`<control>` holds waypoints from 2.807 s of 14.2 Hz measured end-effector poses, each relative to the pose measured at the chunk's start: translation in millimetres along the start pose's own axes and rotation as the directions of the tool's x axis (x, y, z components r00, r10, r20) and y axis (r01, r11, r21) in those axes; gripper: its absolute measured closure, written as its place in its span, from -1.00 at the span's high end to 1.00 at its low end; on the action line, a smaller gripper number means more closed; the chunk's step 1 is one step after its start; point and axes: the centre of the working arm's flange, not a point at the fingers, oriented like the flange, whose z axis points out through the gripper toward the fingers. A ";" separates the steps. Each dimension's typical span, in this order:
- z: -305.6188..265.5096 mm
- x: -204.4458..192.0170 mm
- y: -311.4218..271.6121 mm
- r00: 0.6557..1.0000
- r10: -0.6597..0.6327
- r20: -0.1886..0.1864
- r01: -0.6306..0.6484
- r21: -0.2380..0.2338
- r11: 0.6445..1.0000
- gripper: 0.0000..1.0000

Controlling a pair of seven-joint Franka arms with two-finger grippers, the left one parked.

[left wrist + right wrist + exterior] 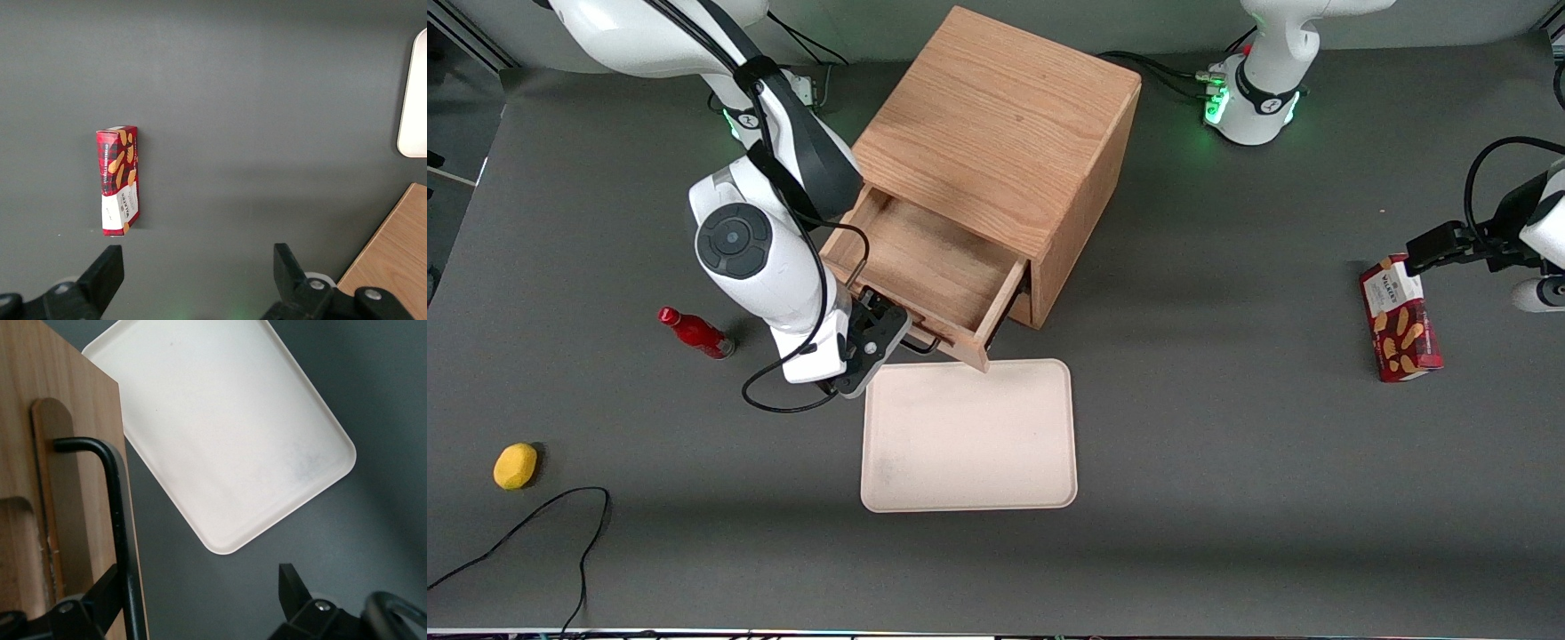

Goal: Open upper drawer
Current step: 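Keep pulling the drawer handle further out with the right gripper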

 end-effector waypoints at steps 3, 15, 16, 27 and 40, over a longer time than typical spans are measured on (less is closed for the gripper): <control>5.8 -7.2 14.1 1.000 0.000 0.012 0.000 -0.004 1.000 1.00; -0.6 -2.7 26.9 1.000 0.006 -0.001 -0.006 -0.007 1.000 1.00; 0.7 -2.8 28.2 1.000 0.007 0.001 -0.007 -0.006 1.000 1.00; 8.4 -4.4 51.1 0.999 0.037 0.001 -0.037 -0.014 0.999 1.00; 6.0 -5.1 69.2 1.000 0.021 -0.011 -0.022 -0.029 0.999 1.00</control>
